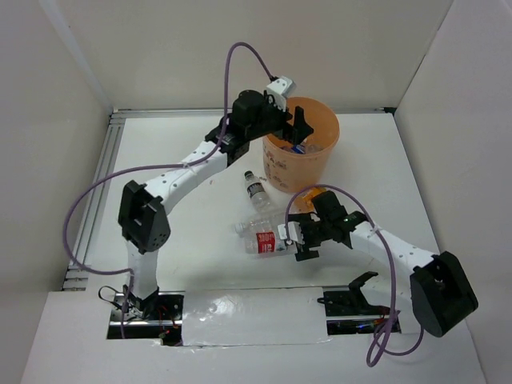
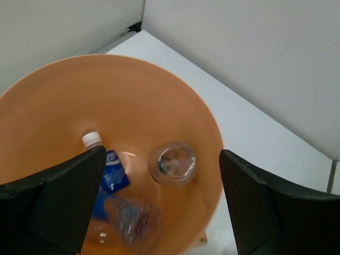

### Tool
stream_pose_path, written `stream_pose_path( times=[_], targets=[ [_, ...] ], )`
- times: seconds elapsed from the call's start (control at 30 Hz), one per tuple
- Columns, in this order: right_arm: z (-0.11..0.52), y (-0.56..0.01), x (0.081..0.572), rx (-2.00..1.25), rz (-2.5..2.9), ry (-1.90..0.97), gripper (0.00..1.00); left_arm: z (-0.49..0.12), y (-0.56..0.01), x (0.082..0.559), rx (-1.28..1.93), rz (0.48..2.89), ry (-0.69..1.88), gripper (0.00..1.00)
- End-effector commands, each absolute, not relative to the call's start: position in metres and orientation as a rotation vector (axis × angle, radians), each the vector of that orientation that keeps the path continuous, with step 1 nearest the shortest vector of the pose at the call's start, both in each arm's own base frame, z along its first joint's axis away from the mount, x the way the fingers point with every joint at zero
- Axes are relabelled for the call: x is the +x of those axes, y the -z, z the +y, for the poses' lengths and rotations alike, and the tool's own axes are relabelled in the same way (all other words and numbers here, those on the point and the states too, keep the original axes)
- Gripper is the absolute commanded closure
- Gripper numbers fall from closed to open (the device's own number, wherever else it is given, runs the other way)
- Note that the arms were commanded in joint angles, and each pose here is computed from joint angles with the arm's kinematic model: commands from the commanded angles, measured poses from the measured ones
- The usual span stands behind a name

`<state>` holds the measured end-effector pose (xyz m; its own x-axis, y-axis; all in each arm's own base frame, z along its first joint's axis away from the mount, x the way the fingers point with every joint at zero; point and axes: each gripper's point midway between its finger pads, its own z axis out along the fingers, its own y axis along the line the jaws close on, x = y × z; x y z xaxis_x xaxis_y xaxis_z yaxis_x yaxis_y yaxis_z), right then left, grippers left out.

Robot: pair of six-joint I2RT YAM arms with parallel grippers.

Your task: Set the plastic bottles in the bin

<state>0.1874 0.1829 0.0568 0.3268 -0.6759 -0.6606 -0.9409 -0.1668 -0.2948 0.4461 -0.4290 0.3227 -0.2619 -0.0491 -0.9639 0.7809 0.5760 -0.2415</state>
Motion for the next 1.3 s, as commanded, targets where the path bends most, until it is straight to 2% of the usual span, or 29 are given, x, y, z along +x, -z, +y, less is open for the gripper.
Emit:
stream_pose_path(
  times=[0.0,0.03,0.07,0.1,0.13,0.17,0.2,0.23,0.3,0.33,0.37,0.43,0.5,0.53,0.63,0.77,0.87,1.0,1.23,1.27],
  targets=[
    [0.188,-0.045,0.200,-1.946,1.365,-0.423,0.10,-0.383,-0.432,0.416,0.555,1.418,0.816,0.00],
    [0.188,-0.043,0.200,-1.951,1.358,-0.414,0.10,-0.374,-0.408,0.411,0.546,1.477,0.791,0.00],
    [0.185,-0.036,0.201,-1.965,1.368,-0.393,0.10,-0.353,-0.434,0.393,0.523,1.432,0.769,0.00],
    [0.187,-0.031,0.199,-1.971,1.356,-0.396,0.10,-0.337,-0.429,0.390,0.484,1.454,0.716,0.00],
    [0.188,-0.032,0.201,-1.967,1.347,-0.390,0.11,-0.327,-0.391,0.386,0.477,1.536,0.677,0.00],
    [0.186,-0.028,0.198,-1.972,1.357,-0.397,0.13,-0.315,-0.380,0.380,0.446,1.565,0.656,0.00],
    [0.187,-0.029,0.199,-1.968,1.350,-0.392,0.21,-0.293,-0.388,0.367,0.387,1.553,0.628,0.00],
    [0.189,-0.030,0.197,-1.960,1.351,-0.411,0.27,-0.280,-0.346,0.365,0.353,1.644,0.596,0.00],
    [0.186,-0.024,0.183,-1.982,1.383,-0.479,0.41,-0.254,-0.320,0.362,0.267,1.711,0.564,0.00],
    [0.191,-0.036,0.184,-1.987,1.344,-0.481,0.53,-0.246,-0.317,0.356,0.216,1.725,0.601,0.00],
    [0.192,-0.043,0.182,-1.985,1.339,-0.494,0.57,-0.237,-0.287,0.354,0.189,1.788,0.585,0.00],
    [0.198,-0.078,0.181,-1.953,1.271,-0.494,0.62,-0.220,-0.267,0.359,0.114,1.837,0.592,0.00],
    [0.202,-0.113,0.181,-1.892,1.209,-0.476,0.63,-0.208,-0.250,0.358,0.064,1.883,0.602,0.00],
    [0.205,-0.152,0.183,-1.819,1.149,-0.427,0.63,-0.200,-0.246,0.364,0.020,1.895,0.632,0.00],
    [0.207,-0.200,0.183,-1.777,1.060,-0.337,0.64,-0.188,-0.227,0.380,-0.054,1.955,0.668,0.00],
    [0.193,-0.274,0.211,-1.651,0.999,-0.077,0.64,-0.199,-0.205,0.395,-0.071,2.082,0.764,0.00],
    [0.165,-0.318,0.256,-1.490,1.054,0.213,0.64,-0.218,-0.202,0.405,-0.060,2.129,0.828,0.00],
    [0.102,-0.358,0.313,-1.290,1.231,0.564,0.63,-0.245,-0.183,0.400,-0.093,2.205,0.884,0.00],
    [0.035,-0.412,0.359,-1.233,1.339,0.872,0.61,-0.280,-0.145,0.387,-0.159,2.354,0.771,0.00],
    [0.026,-0.417,0.365,-1.287,1.336,0.943,0.54,-0.287,-0.138,0.384,-0.156,2.376,0.763,0.00]
  ],
)
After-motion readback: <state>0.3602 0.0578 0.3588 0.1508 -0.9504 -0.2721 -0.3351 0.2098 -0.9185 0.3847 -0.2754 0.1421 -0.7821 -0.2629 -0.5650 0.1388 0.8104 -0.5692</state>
